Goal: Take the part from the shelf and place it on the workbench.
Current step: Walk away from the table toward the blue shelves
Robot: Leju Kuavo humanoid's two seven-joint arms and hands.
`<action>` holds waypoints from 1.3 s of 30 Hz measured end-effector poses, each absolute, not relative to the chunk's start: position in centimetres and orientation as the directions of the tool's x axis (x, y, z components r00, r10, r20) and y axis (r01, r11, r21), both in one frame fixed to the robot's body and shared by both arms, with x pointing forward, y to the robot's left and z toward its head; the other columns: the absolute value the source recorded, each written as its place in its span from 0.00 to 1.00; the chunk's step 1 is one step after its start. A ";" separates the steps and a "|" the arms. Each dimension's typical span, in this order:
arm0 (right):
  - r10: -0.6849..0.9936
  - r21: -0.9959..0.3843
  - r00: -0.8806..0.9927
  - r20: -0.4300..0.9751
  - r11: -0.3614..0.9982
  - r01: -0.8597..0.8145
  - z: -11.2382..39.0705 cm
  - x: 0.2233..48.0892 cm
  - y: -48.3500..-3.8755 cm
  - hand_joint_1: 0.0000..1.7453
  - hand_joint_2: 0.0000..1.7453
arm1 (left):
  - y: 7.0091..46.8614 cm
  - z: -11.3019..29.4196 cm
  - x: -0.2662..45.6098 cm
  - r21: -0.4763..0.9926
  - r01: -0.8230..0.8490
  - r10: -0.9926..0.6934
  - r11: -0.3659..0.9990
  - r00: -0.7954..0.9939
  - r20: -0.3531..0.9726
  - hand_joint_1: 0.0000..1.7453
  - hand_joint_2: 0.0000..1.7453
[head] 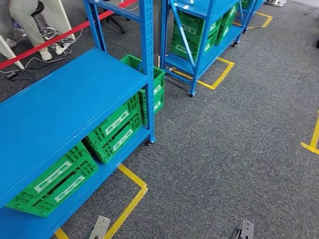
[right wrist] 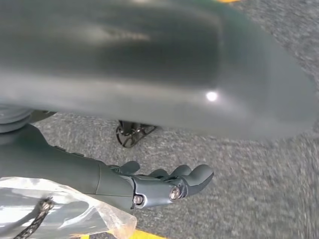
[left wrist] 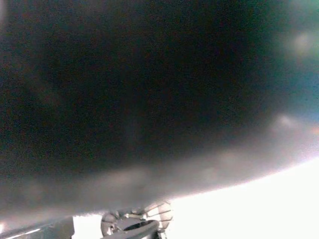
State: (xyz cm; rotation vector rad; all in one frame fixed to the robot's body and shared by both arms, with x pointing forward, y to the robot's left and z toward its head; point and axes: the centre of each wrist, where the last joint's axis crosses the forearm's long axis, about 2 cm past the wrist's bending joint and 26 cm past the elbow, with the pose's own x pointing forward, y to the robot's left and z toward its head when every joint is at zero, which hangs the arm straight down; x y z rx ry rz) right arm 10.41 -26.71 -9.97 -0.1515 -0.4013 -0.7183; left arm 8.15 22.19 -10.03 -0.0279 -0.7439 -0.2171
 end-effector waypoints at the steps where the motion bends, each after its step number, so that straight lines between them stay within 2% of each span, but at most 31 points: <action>1: -0.609 0.000 0.682 0.405 0.746 0.666 -10.0 10.3 -26.7 0.00 0.00 | 22.2 -10.0 8.2 0.051 0.206 -0.186 0.977 0.714 0.675 0.00 0.00; 39: -0.613 -0.004 0.680 0.402 0.742 0.671 -10.0 10.1 -26.6 0.00 0.00 | 21.9 -10.0 8.0 0.050 0.204 -0.184 0.978 0.714 0.675 0.00 0.00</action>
